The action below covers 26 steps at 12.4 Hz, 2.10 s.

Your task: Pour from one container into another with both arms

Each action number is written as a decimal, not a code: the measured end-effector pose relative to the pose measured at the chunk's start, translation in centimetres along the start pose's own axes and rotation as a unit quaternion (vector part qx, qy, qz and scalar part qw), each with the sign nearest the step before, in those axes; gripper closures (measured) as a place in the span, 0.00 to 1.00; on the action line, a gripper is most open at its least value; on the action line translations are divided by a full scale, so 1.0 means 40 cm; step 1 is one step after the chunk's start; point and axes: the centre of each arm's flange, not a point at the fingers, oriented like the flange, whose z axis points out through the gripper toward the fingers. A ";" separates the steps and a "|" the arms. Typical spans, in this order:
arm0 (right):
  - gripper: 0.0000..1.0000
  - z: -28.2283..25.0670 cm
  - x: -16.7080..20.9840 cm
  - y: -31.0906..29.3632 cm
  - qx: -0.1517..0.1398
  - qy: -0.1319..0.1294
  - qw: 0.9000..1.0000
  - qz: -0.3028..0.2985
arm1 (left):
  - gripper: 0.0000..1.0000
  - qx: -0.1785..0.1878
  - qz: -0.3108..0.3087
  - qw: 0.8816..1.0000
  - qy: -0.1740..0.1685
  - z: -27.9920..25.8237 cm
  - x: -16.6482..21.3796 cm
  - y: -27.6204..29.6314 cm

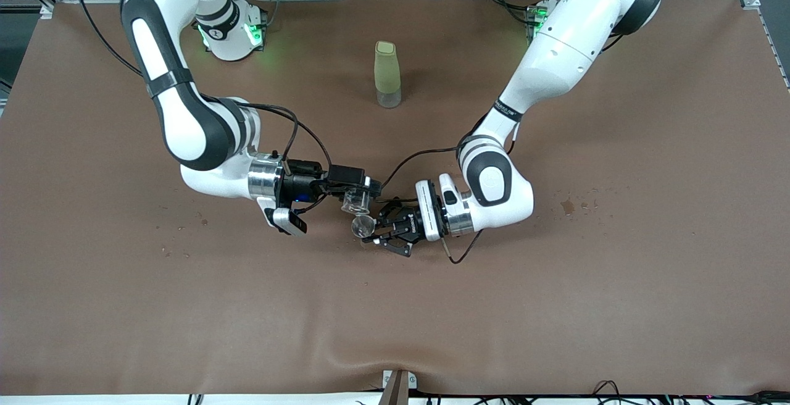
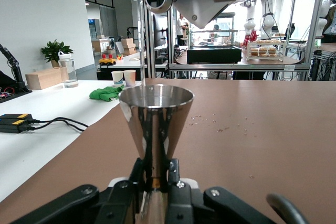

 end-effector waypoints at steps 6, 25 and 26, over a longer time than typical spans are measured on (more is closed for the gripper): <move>0.85 -0.012 0.007 -0.005 0.008 -0.001 0.999 0.038 | 0.79 0.001 -0.003 1.000 0.003 0.001 0.001 0.001; 0.85 -0.001 0.010 -0.020 0.054 0.018 0.991 0.120 | 0.79 0.004 -0.007 1.000 0.007 0.000 0.002 -0.001; 0.85 -0.001 0.010 -0.020 0.055 0.018 0.991 0.123 | 0.79 0.004 -0.007 1.000 0.007 0.000 0.001 -0.001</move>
